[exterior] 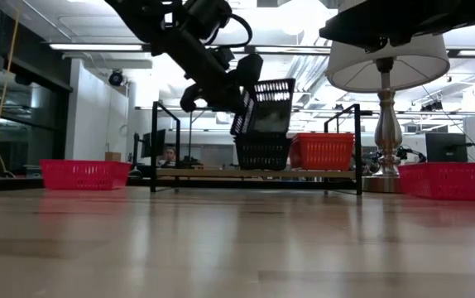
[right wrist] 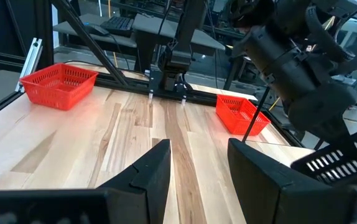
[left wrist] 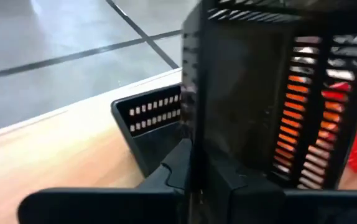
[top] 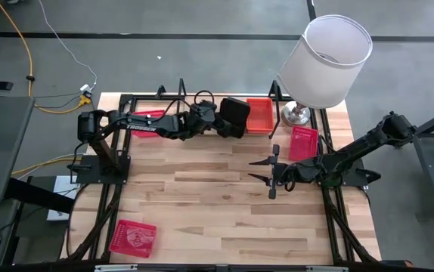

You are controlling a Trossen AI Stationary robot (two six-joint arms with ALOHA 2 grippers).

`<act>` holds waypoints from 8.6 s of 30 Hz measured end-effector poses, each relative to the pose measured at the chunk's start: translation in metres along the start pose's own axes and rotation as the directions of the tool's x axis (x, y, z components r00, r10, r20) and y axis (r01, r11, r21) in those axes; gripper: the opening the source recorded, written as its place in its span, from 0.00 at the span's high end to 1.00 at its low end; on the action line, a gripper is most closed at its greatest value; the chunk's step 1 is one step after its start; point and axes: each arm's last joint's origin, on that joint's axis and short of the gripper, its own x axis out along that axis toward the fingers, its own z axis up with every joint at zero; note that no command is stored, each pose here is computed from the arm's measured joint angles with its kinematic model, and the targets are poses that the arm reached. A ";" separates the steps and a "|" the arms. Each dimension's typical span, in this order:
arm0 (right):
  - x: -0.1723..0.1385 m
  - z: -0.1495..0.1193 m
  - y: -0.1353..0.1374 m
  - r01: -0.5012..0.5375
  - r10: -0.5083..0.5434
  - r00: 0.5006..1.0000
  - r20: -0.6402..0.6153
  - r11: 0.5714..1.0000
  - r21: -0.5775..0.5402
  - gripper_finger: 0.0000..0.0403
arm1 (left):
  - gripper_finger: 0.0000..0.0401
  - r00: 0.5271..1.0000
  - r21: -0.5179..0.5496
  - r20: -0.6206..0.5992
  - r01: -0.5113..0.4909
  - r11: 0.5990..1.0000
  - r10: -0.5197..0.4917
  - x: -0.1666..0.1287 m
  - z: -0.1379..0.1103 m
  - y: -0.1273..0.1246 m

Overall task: Stack baskets on shelf by color
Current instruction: Stack the black basket on top of the black baskets on the shelf, then put the middle red basket on the shelf

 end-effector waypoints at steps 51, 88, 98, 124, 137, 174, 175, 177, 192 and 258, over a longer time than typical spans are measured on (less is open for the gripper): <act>0.000 -0.001 0.000 -0.003 0.003 1.000 -0.013 1.000 -0.005 0.63 | 0.68 0.995 0.149 0.022 0.096 0.984 -0.100 -0.020 0.033 0.016; 0.000 -0.002 -0.001 0.029 -0.029 0.999 -0.022 1.000 0.000 0.63 | 1.00 0.991 0.220 0.044 0.112 0.969 -0.124 0.026 -0.011 0.039; 0.000 -0.002 -0.001 0.029 -0.029 0.999 -0.025 1.000 -0.002 0.63 | 1.00 0.994 0.296 -0.005 -0.107 0.949 0.113 0.021 -0.024 0.045; 0.000 -0.002 -0.001 0.029 -0.028 0.999 -0.024 1.000 0.010 0.63 | 1.00 0.996 0.217 -0.079 0.062 0.974 -0.046 0.029 -0.041 0.030; 0.000 -0.003 0.000 0.028 -0.028 0.999 -0.031 1.000 0.002 0.63 | 1.00 0.999 0.195 -0.029 0.048 0.980 -0.044 0.039 -0.039 0.033; 0.000 0.000 0.001 -0.038 0.038 0.999 0.007 0.998 0.044 0.63 | 1.00 0.691 0.377 0.275 0.562 0.736 -0.668 -0.198 -0.110 0.027; 0.000 0.002 0.002 -0.082 0.080 0.996 0.036 0.996 0.037 0.63 | 1.00 0.689 0.390 0.280 0.554 0.735 -0.668 -0.199 -0.109 0.028; 0.001 0.005 0.005 -0.158 0.158 0.984 0.084 0.987 -0.010 0.63 | 1.00 0.679 0.431 0.297 0.532 0.729 -0.671 -0.202 -0.105 0.028; 0.004 0.031 -0.006 0.227 -0.070 0.648 -0.758 0.968 0.105 0.63 | 1.00 0.679 0.550 0.294 0.454 0.700 -0.672 -0.210 -0.092 0.030; -0.008 -0.026 0.010 0.390 0.096 0.084 -0.992 0.913 0.122 0.99 | 1.00 0.704 0.465 0.368 0.427 0.776 -0.607 -0.262 -0.077 0.067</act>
